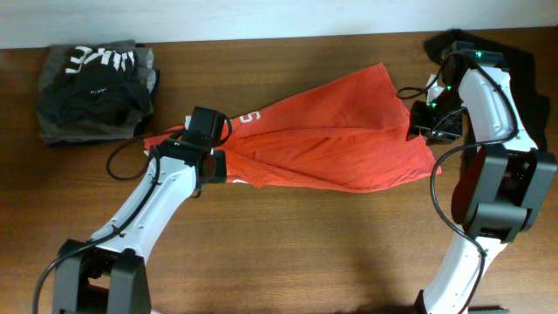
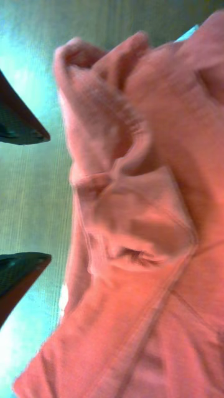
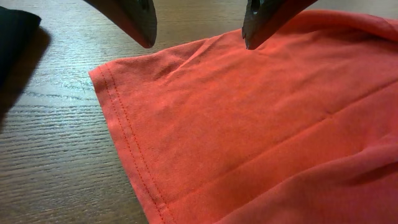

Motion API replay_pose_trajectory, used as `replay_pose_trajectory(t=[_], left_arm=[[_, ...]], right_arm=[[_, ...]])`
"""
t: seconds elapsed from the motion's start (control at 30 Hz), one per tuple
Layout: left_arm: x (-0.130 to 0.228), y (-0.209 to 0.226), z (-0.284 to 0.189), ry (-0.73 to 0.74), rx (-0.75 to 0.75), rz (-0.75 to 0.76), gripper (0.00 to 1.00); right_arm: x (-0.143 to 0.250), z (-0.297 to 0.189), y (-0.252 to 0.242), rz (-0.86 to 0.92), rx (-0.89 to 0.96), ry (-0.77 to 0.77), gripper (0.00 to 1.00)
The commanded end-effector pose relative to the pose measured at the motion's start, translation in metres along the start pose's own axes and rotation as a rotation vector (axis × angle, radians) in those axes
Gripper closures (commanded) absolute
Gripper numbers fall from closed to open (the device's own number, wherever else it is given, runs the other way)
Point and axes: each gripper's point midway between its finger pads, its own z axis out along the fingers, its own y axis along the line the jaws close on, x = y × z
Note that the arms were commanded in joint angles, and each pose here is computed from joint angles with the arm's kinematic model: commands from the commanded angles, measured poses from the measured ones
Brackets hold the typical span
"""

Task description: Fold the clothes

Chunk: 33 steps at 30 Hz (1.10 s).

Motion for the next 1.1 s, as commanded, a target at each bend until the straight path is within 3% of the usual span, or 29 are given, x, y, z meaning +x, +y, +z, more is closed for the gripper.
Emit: replay_pose_trajectory(t=[0.0, 0.17, 0.97, 1.07], left_arm=[[0.015, -0.001, 0.006, 0.048, 0.017, -0.018, 0.45], [0.029, -0.001, 0.028, 0.071, -0.002, -0.076, 0.51], [-0.003, 0.002, 0.052, -0.074, -0.06, -0.135, 0.5], [-0.005, 0.001, 0.052, -0.083, -0.057, -0.137, 0.57]], right_arm=[[0.001, -0.011, 0.004, -0.005, -0.007, -0.027, 0.5], [0.001, -0.011, 0.004, -0.005, -0.007, -0.026, 0.5], [0.0, -0.011, 0.004, -0.006, -0.006, -0.03, 0.5], [0.0, -0.01, 0.004, -0.006, -0.006, -0.029, 0.5]])
